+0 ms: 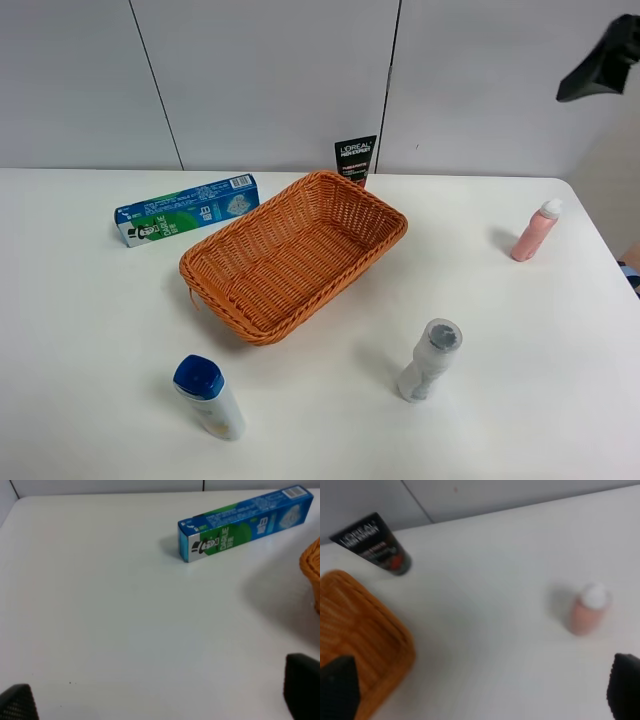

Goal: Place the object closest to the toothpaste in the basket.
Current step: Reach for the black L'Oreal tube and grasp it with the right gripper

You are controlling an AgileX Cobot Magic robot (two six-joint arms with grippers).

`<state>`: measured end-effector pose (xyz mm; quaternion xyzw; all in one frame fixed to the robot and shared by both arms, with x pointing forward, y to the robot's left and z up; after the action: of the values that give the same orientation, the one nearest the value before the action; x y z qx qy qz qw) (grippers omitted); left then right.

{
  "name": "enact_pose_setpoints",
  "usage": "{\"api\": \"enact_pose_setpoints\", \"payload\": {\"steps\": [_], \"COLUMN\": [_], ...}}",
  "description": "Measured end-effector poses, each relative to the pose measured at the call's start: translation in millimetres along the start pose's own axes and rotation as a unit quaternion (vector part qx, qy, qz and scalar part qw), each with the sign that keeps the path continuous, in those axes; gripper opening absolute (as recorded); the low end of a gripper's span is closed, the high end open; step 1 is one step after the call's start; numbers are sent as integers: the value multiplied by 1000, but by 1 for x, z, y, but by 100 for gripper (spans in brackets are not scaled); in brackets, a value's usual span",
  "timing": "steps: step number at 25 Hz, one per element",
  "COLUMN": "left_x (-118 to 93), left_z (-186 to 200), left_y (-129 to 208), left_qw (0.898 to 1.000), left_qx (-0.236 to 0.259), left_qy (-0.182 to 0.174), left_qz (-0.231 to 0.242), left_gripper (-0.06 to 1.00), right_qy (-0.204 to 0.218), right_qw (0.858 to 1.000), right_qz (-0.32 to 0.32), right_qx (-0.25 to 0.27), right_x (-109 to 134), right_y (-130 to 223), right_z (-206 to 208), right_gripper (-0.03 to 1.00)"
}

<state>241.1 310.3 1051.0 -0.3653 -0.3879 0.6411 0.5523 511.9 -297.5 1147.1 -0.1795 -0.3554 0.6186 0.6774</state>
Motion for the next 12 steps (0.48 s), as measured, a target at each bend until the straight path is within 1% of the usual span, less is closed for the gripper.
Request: {"api": "enact_pose_setpoints", "payload": {"steps": [2, 5, 7, 9, 12], "left_x": [0, 0, 0, 0, 0], "left_z": [0, 0, 0, 0, 0], "left_y": [0, 0, 0, 0, 0], "left_qw": [1000, 1000, 1000, 1000, 1000], "left_qx": [0, 0, 0, 0, 0], "left_qy": [0, 0, 0, 0, 0], "left_qz": [0, 0, 0, 0, 0], "left_gripper": [99, 99, 99, 99, 99], "right_qy": [-16, -31, -38, -38, -42], "right_qw": [1000, 999, 998, 996, 990], "right_qz": [-10, 1, 23, 60, 119], "right_qx": [8, 28, 44, 49, 65], "right_x": [2, 12, 24, 37, 57], "right_y": [-17, -34, -42, -50, -57], "right_z": [-21, -55, -80, -97, -121], "right_gripper": [99, 99, 99, 99, 99]}}
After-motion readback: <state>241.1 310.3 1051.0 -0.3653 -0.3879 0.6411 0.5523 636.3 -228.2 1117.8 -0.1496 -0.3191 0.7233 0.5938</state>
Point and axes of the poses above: a point on each arm's last joint axis where the gripper is mounted, z pointing back along that axis away from the gripper, x along the wrist's bending axis when the last joint is at zero, y = z × x, the point moved 1 cm from there along -z, pointing out along that axis toward the gripper, and after that the axes turned 4 degrees about z, right-handed, at the moved point
